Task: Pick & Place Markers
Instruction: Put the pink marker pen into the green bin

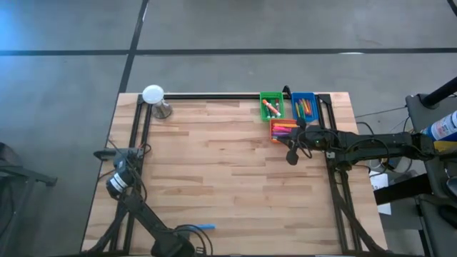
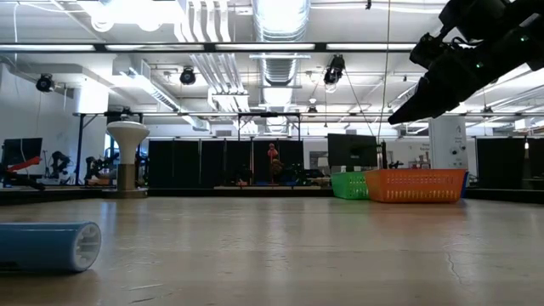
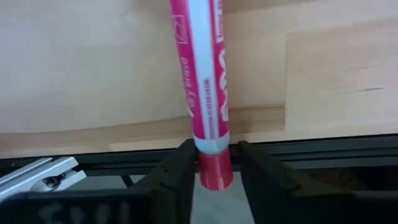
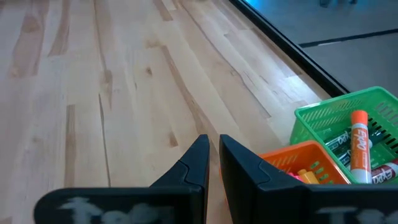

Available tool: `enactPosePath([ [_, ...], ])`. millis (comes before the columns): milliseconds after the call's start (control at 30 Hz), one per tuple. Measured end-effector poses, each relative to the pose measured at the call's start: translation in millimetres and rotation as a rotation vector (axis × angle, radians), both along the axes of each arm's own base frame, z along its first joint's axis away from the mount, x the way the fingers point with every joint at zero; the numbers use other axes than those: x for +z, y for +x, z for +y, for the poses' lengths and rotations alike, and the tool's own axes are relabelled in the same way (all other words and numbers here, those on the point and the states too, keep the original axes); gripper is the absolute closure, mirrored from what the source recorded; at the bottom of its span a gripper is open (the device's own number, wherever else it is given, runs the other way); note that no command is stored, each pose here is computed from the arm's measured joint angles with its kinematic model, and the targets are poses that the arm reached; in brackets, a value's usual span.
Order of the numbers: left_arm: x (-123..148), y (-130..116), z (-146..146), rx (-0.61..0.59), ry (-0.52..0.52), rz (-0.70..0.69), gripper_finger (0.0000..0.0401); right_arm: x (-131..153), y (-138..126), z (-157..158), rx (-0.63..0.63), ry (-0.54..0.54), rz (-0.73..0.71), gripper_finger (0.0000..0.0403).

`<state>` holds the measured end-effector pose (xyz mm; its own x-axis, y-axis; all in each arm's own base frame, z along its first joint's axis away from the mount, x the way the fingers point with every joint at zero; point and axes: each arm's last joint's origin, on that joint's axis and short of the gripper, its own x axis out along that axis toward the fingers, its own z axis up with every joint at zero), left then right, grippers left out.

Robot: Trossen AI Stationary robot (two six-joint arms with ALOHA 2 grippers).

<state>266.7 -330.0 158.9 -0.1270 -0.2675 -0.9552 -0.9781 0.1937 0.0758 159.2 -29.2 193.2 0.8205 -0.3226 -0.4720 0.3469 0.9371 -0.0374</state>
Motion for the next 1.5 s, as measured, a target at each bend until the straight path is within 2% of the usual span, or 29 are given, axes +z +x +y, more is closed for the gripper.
enactPosePath([
  [167,3,-3,2,-0.038,0.014,0.007,0.0329,0,0,0,0.000,0.000,0.000,0.0369],
  [267,7,-10,8,-0.048,0.065,0.048,0.0348,0,0,0,0.000,0.000,0.000,0.0369],
  [333,11,-16,14,-0.050,0.119,0.092,0.0350,0,0,0,0.000,0.000,0.000,0.0369],
  [467,32,-27,26,-0.083,0.160,0.126,0.0347,0,0,0,0.000,0.000,0.001,0.0369],
  [633,58,-32,55,-0.176,0.248,0.104,0.0347,0,0,0,0.011,-0.019,0.009,0.0369],
  [733,75,-27,84,-0.295,0.288,0.052,0.0347,1,-1,0,0.026,-0.047,0.013,0.0369],
  [867,83,-8,136,-0.507,0.306,-0.001,0.0347,4,-5,1,0.040,-0.068,0.009,0.0369],
  [1067,71,31,237,-0.849,0.357,-0.029,0.0348,5,-4,4,0.116,-0.046,-0.009,0.0369],
  [1167,65,57,284,-1.003,0.419,-0.138,0.0348,2,-1,5,0.119,-0.014,0.003,0.0369],
  [1333,58,90,351,-1.123,0.487,-0.378,0.0348,-6,4,9,0.115,0.085,0.034,0.0369],
  [1500,35,105,383,-1.221,0.453,-0.424,0.0348,-11,7,14,0.105,0.151,0.048,0.0369],
])
